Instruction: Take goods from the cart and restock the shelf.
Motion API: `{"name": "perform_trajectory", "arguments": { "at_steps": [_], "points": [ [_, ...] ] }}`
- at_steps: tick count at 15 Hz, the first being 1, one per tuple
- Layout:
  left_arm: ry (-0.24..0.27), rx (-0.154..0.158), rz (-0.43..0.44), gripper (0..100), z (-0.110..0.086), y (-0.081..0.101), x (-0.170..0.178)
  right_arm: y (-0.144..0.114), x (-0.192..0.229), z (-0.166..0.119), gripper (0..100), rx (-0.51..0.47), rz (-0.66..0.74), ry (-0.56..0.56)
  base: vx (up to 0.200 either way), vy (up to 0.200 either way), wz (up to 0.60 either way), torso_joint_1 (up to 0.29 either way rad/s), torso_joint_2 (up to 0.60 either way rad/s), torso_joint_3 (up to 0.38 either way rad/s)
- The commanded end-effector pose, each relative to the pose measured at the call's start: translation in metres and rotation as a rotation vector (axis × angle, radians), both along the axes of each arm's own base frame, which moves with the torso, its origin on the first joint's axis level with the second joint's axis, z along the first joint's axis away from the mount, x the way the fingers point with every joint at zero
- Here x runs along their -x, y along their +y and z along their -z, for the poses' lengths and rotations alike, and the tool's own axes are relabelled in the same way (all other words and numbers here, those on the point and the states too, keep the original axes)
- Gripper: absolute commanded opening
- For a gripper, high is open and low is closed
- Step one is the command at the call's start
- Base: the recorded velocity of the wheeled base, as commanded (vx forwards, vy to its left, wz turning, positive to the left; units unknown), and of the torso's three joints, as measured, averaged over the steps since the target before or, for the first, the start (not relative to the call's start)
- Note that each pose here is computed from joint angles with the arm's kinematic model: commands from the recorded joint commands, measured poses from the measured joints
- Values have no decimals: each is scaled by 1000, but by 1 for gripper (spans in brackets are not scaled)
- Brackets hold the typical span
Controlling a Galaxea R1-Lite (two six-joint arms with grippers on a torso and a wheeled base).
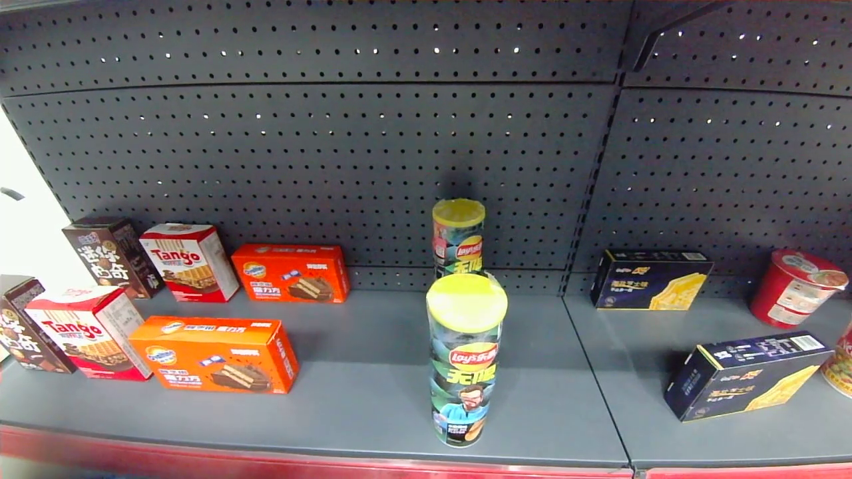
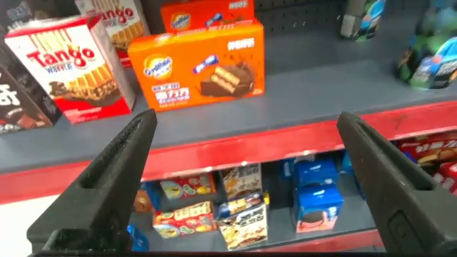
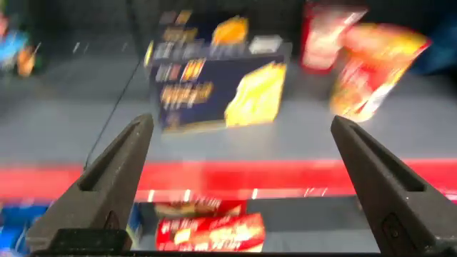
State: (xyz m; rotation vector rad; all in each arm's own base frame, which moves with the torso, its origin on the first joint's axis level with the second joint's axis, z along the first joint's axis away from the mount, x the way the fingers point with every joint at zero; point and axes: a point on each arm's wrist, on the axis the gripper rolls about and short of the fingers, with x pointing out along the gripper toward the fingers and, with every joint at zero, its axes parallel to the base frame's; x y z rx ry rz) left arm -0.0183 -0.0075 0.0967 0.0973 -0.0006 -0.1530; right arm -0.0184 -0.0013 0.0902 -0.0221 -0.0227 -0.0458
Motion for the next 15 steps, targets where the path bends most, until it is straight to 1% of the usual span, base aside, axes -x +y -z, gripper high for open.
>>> {"name": "perform_trajectory", "arguments": {
  "at_steps": [1, 3, 5, 6, 7, 8, 9, 10, 11, 15],
  "points": [
    [12, -7, -2, 100, 12, 0, -3, 1, 5, 8, 100, 2, -10, -46, 0, 0, 0, 0, 0, 0],
    [19, 10, -3, 100, 13, 0, -3, 0, 5, 7, 100, 4, -2, -47, 0, 0, 0, 0, 0, 0],
    [29, 69, 23, 100, 13, 0, -3, 0, 5, 8, 100, -4, -1, -46, 0, 0, 0, 0, 0, 0],
    [36, 98, 85, 100, 13, -2, -3, 0, 5, 8, 100, -3, 2, -46, 0, 0, 0, 0, 0, 0],
    [37, 100, 91, 100, 13, -2, -2, 0, 5, 8, 100, -3, 2, -46, 0, 0, 0, 0, 0, 0],
    [37, 91, 142, 100, 13, -3, -2, 0, 5, 8, 100, 5, -5, -46, 0, 0, 0, 0, 0, 0],
    [37, 90, 150, 100, 13, -3, -2, 1, 5, 8, 100, 2, -9, -46, 0, 0, 0, 0, 0, 0],
    [40, 95, 157, 100, 13, -3, -2, 1, 5, 7, 100, 0, -13, -47, 0, 0, 0, 0, 0, 0],
    [40, 95, 160, 100, 13, -3, -2, 1, 5, 8, 100, -2, -16, -46, 0, 200, 0, 2, 2, 2],
    [40, 96, 159, 100, 13, -3, -2, 2, 5, 8, 100, 2, -62, -44, 0, 0, 0, 0, 0, 0]
  ]
}}
